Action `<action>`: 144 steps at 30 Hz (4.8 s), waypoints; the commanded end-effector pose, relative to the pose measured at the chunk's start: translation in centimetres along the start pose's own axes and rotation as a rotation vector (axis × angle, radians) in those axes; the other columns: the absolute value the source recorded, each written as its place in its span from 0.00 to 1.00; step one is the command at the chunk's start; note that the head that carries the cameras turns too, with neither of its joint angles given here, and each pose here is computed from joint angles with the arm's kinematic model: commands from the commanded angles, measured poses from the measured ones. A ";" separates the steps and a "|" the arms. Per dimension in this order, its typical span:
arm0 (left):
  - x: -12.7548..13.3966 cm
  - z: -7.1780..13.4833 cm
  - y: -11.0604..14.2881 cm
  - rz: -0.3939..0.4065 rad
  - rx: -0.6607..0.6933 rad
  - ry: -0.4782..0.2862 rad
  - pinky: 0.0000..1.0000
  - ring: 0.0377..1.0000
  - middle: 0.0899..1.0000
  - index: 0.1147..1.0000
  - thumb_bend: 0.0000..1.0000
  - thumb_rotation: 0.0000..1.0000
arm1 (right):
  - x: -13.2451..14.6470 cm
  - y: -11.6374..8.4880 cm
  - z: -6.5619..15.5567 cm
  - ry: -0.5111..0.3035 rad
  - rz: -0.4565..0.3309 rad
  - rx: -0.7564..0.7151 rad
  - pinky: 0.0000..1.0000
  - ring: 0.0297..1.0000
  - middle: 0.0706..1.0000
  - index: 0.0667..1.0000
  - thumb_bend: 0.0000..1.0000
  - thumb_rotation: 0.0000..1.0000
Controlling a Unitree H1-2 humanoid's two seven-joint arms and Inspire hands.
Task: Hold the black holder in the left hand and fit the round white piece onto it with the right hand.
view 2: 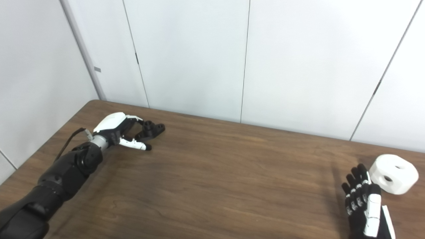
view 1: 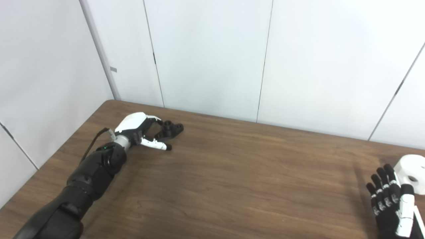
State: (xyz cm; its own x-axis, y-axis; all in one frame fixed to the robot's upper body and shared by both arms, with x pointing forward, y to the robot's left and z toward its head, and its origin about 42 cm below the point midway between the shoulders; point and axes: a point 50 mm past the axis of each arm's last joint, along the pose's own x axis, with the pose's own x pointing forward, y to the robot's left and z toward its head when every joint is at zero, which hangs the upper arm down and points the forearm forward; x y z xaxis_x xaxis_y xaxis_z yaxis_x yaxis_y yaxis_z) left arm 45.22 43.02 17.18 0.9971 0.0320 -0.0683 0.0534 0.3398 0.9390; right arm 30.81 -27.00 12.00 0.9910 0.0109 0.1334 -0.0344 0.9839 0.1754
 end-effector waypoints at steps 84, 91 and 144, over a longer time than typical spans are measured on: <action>-8.0 17.3 -10.7 -0.188 -0.194 -0.663 1.00 1.00 0.79 0.41 0.52 0.05 | -1.0 3.5 2.7 -0.095 0.008 -0.023 0.96 0.98 0.98 0.96 0.56 0.96; -8.2 17.8 -11.1 -0.204 -0.197 -0.687 1.00 1.00 0.78 0.41 0.52 0.05 | -1.1 3.9 2.6 -0.092 0.007 -0.022 0.95 0.97 0.97 0.96 0.54 0.97; -7.7 14.4 -10.3 -0.226 -0.210 -0.668 1.00 0.98 0.78 0.41 0.52 0.05 | 5.7 -9.1 16.9 -0.267 -0.383 -1.038 0.86 0.92 0.87 0.76 0.76 0.37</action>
State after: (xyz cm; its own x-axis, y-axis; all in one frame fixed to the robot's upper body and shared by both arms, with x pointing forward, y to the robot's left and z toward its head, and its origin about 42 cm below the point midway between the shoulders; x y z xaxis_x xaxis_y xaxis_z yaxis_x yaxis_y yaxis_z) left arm 37.64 24.63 12.77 0.7865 -0.6149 0.0577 0.3119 0.4761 0.8222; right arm 33.78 -38.15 24.85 0.8915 -0.2585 0.3721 0.4486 0.6188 -0.6448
